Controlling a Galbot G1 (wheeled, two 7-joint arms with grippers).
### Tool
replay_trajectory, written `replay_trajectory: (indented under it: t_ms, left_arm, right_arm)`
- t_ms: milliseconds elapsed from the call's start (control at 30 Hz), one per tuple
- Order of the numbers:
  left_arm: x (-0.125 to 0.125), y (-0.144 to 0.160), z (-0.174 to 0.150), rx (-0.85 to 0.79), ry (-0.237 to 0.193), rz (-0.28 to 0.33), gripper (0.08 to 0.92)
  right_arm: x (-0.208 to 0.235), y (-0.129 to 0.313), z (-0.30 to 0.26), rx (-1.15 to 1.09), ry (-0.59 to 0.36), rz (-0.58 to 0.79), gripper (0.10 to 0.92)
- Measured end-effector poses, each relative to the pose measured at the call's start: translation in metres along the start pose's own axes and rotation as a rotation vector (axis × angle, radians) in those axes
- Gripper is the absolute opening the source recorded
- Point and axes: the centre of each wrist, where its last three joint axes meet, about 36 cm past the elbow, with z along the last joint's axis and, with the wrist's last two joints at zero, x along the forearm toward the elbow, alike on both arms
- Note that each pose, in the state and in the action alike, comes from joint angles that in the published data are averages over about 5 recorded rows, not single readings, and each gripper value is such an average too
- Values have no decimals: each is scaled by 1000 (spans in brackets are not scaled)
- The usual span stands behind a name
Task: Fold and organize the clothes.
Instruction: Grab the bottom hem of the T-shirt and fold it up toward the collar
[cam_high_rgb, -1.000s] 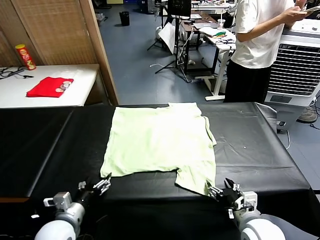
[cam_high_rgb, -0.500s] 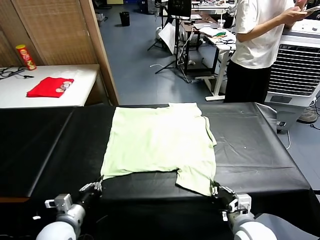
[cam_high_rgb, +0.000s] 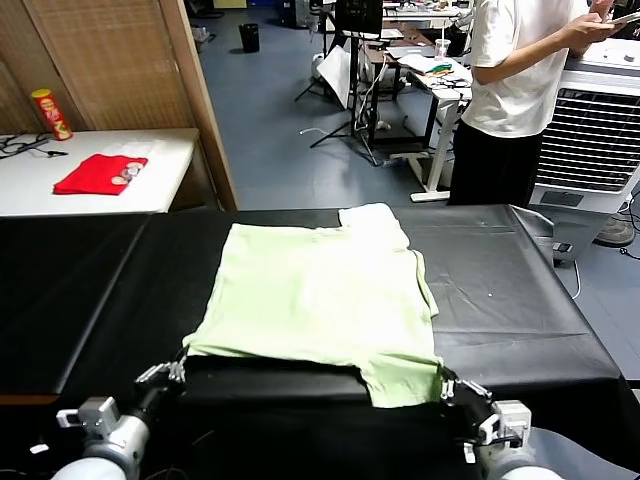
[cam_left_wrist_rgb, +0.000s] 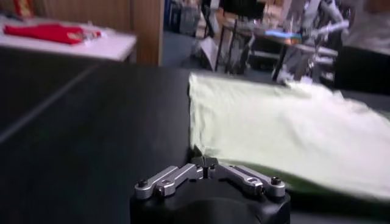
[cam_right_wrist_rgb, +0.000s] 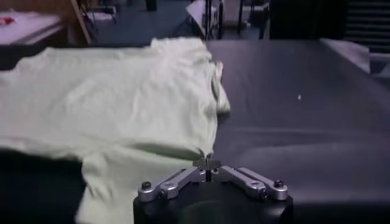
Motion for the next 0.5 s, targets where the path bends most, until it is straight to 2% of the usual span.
replay_trajectory:
  t_ms: [200,500]
  left_arm:
    - [-29,-5,-1,-25,-70,-16,126]
    - [-81,0,4,-94,-109,-53,126]
  right_arm:
    - [-57,-11,1,26,-71,5,121]
    - [-140,-9,13,85,-83,-21,121]
